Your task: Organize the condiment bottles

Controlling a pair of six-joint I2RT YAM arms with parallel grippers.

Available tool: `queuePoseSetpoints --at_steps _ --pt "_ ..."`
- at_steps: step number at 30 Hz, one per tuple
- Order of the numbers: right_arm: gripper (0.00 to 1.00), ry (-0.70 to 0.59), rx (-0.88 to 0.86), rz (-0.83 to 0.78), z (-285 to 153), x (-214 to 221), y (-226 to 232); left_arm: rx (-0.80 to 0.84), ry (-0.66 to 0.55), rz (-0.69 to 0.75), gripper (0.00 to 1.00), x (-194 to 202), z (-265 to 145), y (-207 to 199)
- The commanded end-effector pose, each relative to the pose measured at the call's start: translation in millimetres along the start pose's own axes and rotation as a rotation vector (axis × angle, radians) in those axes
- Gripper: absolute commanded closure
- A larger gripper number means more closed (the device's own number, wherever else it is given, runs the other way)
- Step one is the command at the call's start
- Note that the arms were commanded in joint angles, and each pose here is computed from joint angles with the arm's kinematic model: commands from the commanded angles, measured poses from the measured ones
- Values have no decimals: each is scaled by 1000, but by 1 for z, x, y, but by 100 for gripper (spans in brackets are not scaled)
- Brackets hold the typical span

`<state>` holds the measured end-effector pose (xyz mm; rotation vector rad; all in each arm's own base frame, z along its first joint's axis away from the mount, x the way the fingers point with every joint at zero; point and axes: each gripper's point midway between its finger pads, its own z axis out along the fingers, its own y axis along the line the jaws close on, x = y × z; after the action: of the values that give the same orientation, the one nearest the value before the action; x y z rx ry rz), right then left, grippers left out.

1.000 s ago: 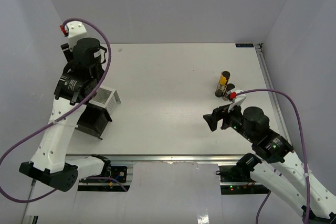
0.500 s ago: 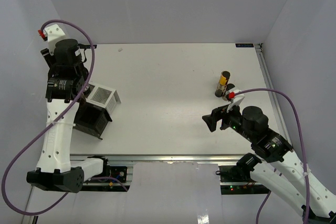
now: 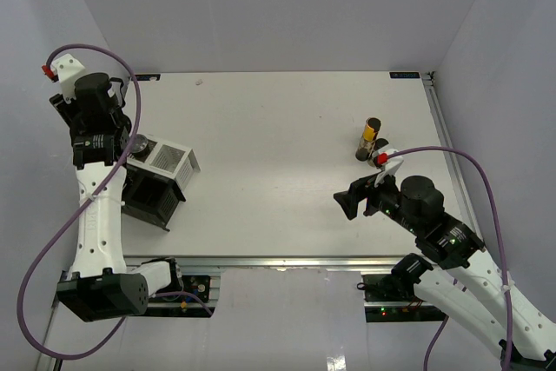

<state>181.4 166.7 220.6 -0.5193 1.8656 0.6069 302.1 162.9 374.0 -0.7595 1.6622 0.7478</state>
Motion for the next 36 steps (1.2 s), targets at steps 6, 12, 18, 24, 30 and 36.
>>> queuePoseSetpoints --at_steps 6,12,18,24,30,36 --pt "10 16 -17 -13 8 0 4 30 -25 -133 100 -1 -5 4" --pt "10 23 -18 -5 9 4 3 42 -18 -188 100 -5 -16 10" --pt "10 20 -19 -1 8 5 3 38 17 -192 100 5 -21 14" --pt "10 23 -21 -1 9 5 4 43 41 -197 100 16 -27 18" --pt "10 24 -26 0 9 6 5 49 56 -191 100 21 -29 18" --pt "10 31 -29 2 10 9 5 21 54 -174 100 24 -28 23"
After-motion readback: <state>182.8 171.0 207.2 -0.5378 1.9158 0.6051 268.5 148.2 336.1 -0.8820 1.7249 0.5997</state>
